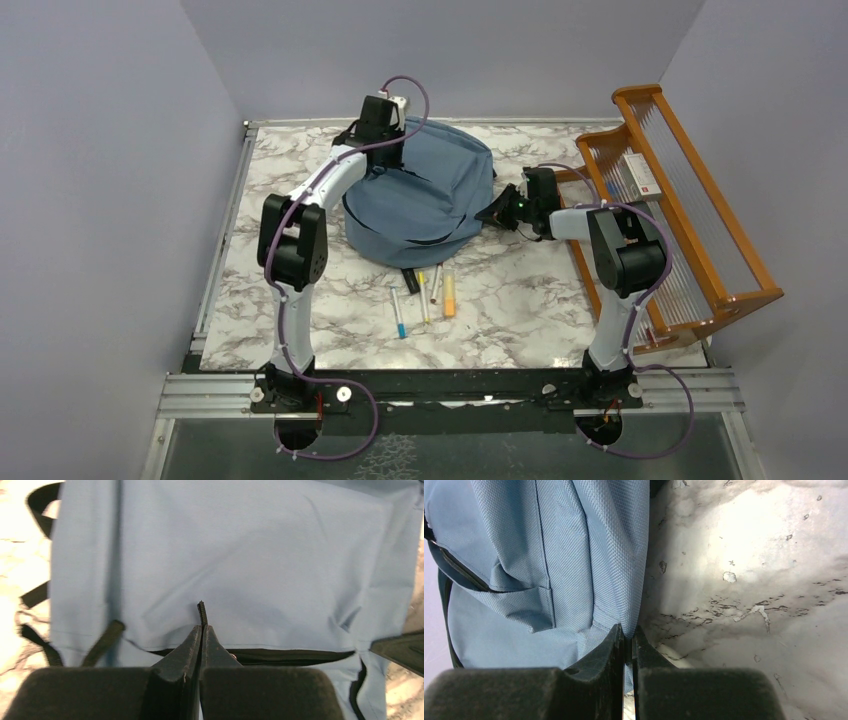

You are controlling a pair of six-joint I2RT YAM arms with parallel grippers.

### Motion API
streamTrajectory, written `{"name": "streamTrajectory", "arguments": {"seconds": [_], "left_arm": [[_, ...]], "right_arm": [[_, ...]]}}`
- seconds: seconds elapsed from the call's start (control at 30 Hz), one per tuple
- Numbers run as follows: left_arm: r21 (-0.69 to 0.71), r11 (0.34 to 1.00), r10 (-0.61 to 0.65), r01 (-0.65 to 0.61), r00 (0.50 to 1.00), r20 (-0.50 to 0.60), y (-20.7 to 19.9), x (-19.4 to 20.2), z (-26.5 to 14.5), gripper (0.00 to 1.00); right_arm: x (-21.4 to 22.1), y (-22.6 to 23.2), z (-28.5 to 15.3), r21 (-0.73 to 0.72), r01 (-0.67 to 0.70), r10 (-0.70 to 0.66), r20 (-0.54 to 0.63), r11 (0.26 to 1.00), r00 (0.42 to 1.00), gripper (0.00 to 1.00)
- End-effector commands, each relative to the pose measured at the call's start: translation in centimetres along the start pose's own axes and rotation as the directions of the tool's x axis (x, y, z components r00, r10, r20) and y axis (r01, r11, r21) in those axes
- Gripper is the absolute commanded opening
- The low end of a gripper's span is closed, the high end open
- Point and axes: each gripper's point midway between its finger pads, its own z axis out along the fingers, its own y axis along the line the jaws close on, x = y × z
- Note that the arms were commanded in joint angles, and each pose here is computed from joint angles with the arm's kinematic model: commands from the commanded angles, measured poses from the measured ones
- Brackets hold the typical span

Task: Pack the student bag
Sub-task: Unzip the student bag at the center of the board.

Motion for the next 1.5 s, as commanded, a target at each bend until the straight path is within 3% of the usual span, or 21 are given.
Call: {"name": "streamTrajectory", "arguments": {"seconds": [0.0, 0.4, 0.63, 0.87, 1.1, 1.3, 1.47], "left_arm": [[-0.096, 0.995, -0.006, 0.02, 0.99, 0.143, 3.8, -4.4, -2.6, 0.0], [-0.157, 0.984, -0.043, 0.081, 0.972, 0.229, 10.1, -6.8, -3.0, 0.0], [-0.046, 0.995, -0.079, 0.092, 0.971, 0.225, 8.9, -6.8, -2.6, 0.0], [0.15, 0.978, -0.179, 0.145, 0.953, 0.246, 5.0, -8.9, -5.4, 0.39], [0.055, 0.962, -0.274, 0.268, 0.936, 0.222, 5.7, -4.7, -9.3, 0.48], [-0.119, 0.91, -0.363, 0.396, 0.904, 0.226, 7.5, 1.5, -13.9, 0.61], [-0.159, 0.841, -0.483, 0.517, 0.85, 0.208, 7.2, 7.1, -16.5, 0.68]], "right_arm": [[0.9, -0.6, 0.0, 0.008, -0.004, 0.004, -0.049, 1.0, 0.999, 0.11], [1.0, -0.7, -0.2, 0.012, -0.001, 0.002, -0.051, 1.0, 0.999, 0.11], [0.4, 0.4, -0.6, -0.018, 0.037, -0.038, -0.041, 0.999, 0.998, 0.13], [-1.5, 5.7, -2.5, -0.173, 0.191, -0.196, -0.014, 0.966, 0.981, 0.26], [-3.5, 8.1, -4.7, -0.162, 0.379, -0.378, 0.039, 0.911, 0.925, 0.43], [-5.1, 8.0, -5.8, -0.074, 0.482, -0.478, 0.067, 0.873, 0.876, 0.47], [-5.6, 8.7, -5.9, -0.077, 0.543, -0.539, 0.062, 0.836, 0.84, 0.51]]}}
